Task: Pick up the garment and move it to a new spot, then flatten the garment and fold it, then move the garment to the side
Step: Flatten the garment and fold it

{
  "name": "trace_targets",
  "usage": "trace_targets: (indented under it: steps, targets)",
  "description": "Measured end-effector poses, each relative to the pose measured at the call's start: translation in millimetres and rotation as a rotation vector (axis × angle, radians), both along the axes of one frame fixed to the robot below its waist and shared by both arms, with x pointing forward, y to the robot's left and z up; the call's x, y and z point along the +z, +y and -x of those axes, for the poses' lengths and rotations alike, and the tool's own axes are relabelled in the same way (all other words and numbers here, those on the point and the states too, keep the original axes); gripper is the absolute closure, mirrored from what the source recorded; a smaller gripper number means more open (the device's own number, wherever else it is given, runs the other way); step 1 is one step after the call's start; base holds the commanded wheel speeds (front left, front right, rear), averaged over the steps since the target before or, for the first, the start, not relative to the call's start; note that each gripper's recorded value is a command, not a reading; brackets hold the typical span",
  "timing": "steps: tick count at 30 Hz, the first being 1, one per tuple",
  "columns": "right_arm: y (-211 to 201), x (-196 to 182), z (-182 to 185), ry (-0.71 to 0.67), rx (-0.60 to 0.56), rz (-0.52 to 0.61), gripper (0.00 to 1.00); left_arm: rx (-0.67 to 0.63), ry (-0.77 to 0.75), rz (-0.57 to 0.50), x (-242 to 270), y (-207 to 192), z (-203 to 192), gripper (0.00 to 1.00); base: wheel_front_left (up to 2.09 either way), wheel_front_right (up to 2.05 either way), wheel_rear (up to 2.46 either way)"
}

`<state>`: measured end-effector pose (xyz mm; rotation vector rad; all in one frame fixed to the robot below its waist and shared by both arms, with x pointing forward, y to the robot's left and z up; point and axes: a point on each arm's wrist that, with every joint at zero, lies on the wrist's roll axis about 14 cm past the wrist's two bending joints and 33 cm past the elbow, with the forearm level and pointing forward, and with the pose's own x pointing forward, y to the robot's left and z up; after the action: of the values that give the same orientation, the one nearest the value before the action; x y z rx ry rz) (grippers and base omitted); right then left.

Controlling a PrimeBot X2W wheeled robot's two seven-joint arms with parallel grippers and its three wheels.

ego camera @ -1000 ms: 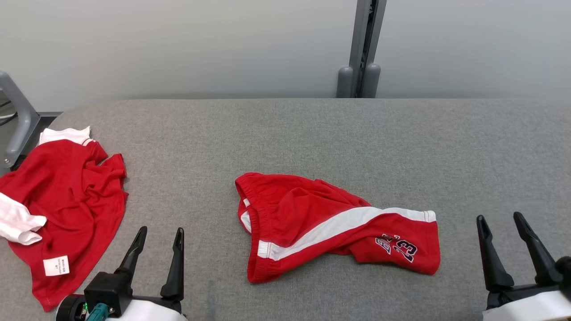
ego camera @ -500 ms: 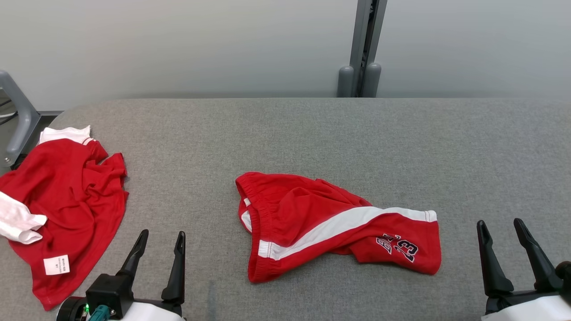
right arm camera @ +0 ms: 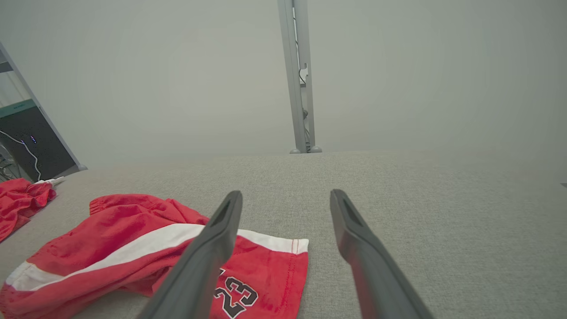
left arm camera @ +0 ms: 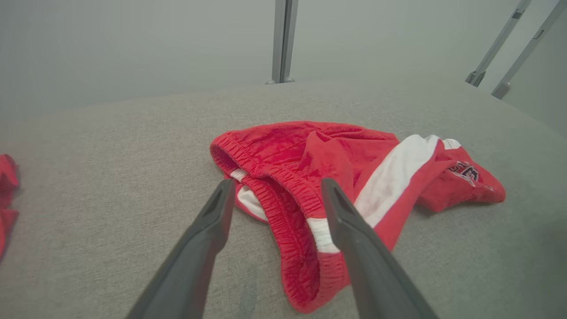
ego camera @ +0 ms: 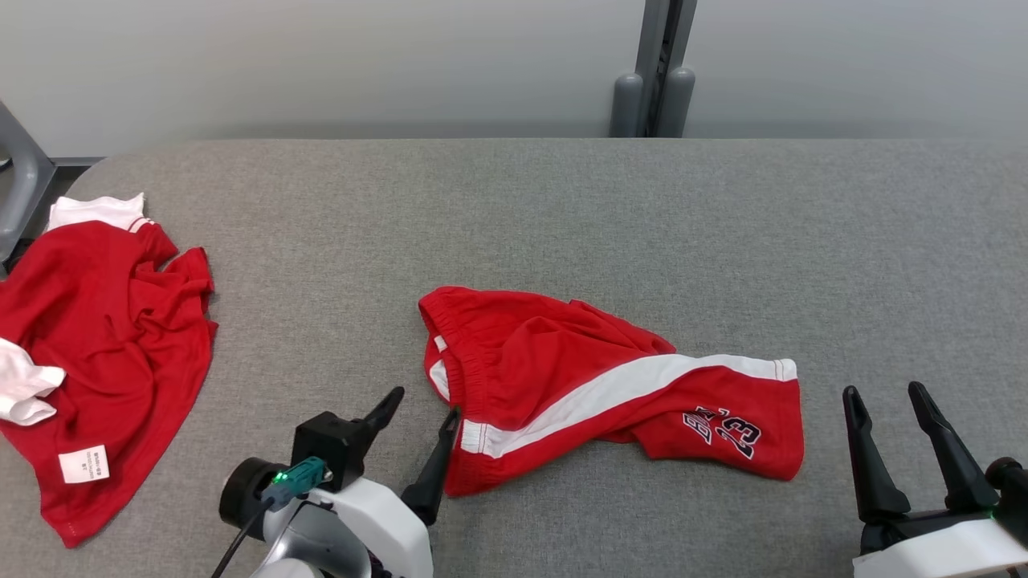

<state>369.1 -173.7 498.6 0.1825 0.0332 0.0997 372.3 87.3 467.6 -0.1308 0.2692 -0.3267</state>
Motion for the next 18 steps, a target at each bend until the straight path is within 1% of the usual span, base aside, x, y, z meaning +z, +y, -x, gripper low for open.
trace_targets:
  steps: [5, 10, 11, 12, 13, 18]
  targets:
    - [-1, -6, -2, 0.018, -0.003, -0.008, 0.00, -0.097, 0.162, 0.019, -29, -26, 11, 0.00, 0.00, 0.00, 0.00]
    - [-5, -12, -2, 0.033, -0.016, -0.012, 0.00, -0.150, 0.235, 0.023, -43, -37, 17, 0.00, 0.00, 0.00, 0.00]
    - [-6, -12, -2, 0.033, -0.017, -0.012, 0.00, -0.153, 0.239, 0.026, -44, -38, 16, 0.20, 0.00, 0.00, 0.00]
    - [-6, -13, -3, 0.035, -0.018, -0.011, 0.00, -0.153, 0.237, 0.027, -43, -39, 14, 0.69, 0.00, 0.00, 0.00]
    - [-7, -14, -4, 0.037, -0.019, -0.010, 0.00, -0.153, 0.234, 0.028, -43, -39, 12, 1.00, 0.00, 0.00, 0.00]
    - [-8, -22, -8, 0.056, -0.020, -0.012, 0.00, -0.150, 0.245, 0.028, -47, -37, 10, 1.00, 0.00, 0.00, 0.00]
